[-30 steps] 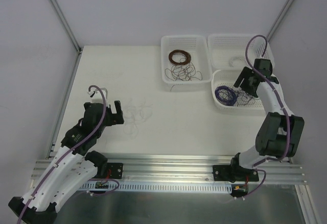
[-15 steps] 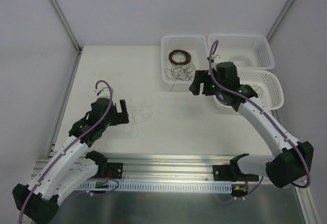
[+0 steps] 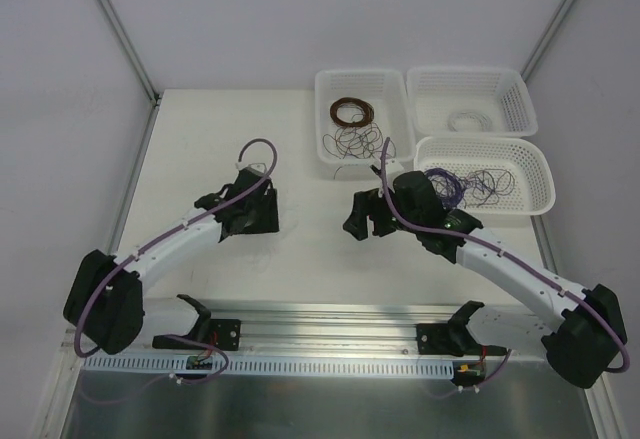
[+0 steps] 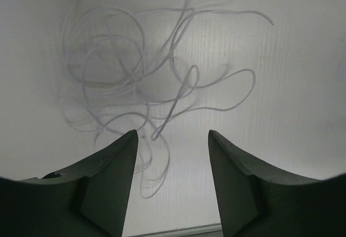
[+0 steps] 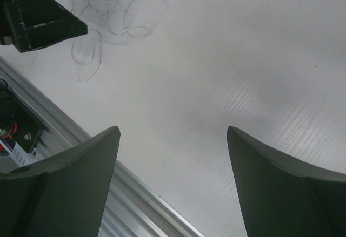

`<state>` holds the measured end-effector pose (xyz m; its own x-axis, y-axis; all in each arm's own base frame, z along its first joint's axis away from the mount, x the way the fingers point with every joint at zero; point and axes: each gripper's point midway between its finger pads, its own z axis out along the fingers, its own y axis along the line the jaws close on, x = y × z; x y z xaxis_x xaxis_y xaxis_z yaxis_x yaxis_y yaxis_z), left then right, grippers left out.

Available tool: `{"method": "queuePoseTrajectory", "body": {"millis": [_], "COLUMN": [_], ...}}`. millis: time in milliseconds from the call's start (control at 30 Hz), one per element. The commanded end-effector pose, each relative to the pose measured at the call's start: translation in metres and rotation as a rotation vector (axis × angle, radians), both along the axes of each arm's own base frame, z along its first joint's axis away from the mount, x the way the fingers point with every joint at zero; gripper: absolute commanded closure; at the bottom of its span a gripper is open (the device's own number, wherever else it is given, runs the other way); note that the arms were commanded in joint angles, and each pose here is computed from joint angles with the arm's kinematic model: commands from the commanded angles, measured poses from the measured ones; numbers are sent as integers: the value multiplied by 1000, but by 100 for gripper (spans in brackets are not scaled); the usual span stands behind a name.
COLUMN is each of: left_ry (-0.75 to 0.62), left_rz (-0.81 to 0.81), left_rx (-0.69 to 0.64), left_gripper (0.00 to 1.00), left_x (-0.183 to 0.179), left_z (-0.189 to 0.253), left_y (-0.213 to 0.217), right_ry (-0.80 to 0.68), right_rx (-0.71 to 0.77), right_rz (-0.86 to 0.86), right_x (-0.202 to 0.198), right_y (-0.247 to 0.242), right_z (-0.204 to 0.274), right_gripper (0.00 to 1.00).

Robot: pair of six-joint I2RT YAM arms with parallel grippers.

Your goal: Untangle the cables

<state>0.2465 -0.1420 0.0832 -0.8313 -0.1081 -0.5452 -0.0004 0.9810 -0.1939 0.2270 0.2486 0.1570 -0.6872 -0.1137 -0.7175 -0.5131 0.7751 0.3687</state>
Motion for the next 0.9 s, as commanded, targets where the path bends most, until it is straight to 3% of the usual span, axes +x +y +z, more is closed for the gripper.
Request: {"method": "queuePoseTrajectory", "body": {"millis": [0,167,200,300,667,867], "left_ry": [-14,13,7,-49,-384,-419], "left_rz": [-15,-51,-57,-106,-401,-449], "left_rx": [18,35,24,-27,-430,-550], "left_gripper": [46,72,84,99,99,97], "left_x": [20,17,17,13,-15,-29], "left_z": [-1,-9,-6,18,217,264], "left_y": [-18,-34,-37,-53,-120,-130], "right_ry": [-87,-117,-139,-163,-245,-307], "right_rx": [99,111,123,118,164,236], "right_rz": [-20,-31,-38,-65,-105,-13], "right_x": [3,-3,-4,-4,-11,-21], "right_y": [6,-3,-6,-14,-31,-21], "right_z": [27,27,33,30,54,81], "right_gripper": [16,14,13,11,2,3]}}
